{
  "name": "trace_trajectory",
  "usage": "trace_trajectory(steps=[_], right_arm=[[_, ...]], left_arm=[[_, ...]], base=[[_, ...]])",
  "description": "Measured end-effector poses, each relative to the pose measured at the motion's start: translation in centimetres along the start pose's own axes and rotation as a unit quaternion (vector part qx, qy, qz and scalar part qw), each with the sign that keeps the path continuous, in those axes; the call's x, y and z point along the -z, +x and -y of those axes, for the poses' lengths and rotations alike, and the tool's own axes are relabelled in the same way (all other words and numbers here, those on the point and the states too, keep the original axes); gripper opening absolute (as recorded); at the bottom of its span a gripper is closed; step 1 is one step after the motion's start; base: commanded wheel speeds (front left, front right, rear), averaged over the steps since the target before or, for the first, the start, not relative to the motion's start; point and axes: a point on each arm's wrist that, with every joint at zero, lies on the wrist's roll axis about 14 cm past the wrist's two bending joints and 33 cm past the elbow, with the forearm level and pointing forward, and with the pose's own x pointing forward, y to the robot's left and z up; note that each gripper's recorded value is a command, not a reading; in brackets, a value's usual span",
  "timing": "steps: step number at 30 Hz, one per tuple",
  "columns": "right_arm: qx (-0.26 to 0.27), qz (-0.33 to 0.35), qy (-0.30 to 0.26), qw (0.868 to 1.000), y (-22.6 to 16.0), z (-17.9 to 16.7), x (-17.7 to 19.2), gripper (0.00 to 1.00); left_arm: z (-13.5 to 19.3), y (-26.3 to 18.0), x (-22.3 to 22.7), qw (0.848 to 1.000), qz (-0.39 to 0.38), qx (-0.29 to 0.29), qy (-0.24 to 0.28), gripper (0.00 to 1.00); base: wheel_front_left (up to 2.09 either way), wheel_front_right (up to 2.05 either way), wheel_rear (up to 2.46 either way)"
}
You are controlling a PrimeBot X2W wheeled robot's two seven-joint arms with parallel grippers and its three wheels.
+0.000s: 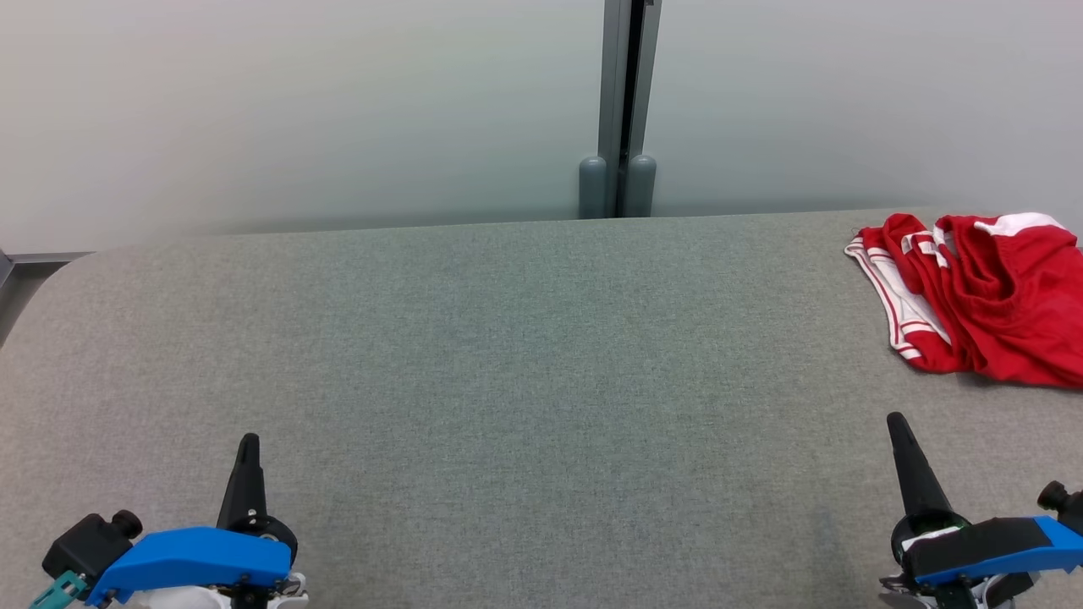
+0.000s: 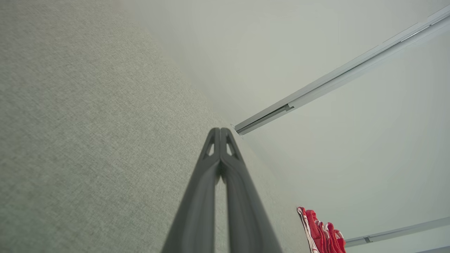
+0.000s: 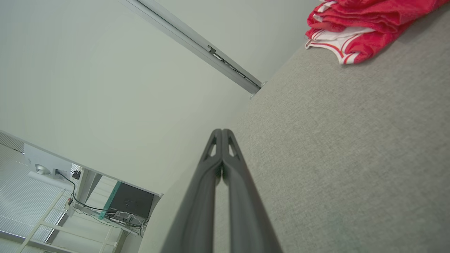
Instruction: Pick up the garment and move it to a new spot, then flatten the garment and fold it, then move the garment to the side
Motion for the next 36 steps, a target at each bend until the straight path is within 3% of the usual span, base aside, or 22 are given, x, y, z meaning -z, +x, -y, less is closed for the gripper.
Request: trace_trajectory(steps=[36], right_arm=[[-0.011,0.004,0.178,0.984,1.0,-0.5,-0.3,0.00]], left_arm=[[1.1,0.7,-1.4,0.983,0.009,0.033,-0.182,0.00]], base=[[0.00,0.00,0.00]])
